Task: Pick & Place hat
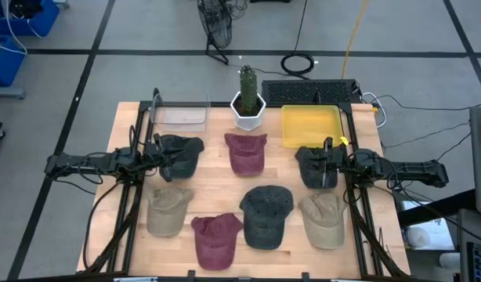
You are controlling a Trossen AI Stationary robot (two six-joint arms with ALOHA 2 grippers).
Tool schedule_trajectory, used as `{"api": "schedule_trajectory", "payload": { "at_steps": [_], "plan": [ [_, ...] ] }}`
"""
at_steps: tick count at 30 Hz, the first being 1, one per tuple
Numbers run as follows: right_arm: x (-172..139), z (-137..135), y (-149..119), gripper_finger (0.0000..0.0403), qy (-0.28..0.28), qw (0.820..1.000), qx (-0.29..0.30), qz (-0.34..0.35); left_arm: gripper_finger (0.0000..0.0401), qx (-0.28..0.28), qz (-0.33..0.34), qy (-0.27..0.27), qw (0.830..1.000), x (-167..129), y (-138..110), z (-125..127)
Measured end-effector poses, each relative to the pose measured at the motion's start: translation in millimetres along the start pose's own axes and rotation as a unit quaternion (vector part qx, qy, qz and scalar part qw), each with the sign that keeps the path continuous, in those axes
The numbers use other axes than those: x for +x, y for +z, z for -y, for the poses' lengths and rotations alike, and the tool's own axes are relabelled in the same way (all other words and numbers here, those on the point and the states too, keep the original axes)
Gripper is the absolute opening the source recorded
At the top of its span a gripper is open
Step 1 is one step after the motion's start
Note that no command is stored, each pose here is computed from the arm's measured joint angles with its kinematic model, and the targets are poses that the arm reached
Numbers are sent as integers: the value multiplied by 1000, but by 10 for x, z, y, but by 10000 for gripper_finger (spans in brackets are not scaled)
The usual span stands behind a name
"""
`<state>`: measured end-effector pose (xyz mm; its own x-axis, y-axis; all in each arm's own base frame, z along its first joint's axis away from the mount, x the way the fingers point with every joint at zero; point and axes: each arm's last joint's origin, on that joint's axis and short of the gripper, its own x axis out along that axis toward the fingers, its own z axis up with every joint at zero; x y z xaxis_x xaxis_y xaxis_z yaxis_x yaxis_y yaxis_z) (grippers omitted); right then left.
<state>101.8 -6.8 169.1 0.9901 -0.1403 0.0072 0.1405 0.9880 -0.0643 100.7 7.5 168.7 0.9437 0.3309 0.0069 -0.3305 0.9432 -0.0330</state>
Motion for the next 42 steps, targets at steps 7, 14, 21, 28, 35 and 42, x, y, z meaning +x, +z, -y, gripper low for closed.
{"api": "schedule_trajectory", "payload": {
  "at_steps": [7,14,21,28,35,42],
  "plan": [
    [0,0,0,0,0,1000,0,0,47,0,0,0,1000,0,0,0],
    [0,0,0,0,0,1000,0,0,47,0,0,0,1000,0,1,0],
    [0,0,-1,0,0,1000,0,0,47,0,0,0,1000,0,0,0],
    [0,0,0,0,0,1000,0,0,47,0,0,0,1000,0,1,1],
    [0,0,4,0,0,999,-55,2,47,0,0,0,1000,0,1,0],
    [0,0,3,0,0,998,-65,2,47,55,0,1,999,0,0,0]
  ]
}}
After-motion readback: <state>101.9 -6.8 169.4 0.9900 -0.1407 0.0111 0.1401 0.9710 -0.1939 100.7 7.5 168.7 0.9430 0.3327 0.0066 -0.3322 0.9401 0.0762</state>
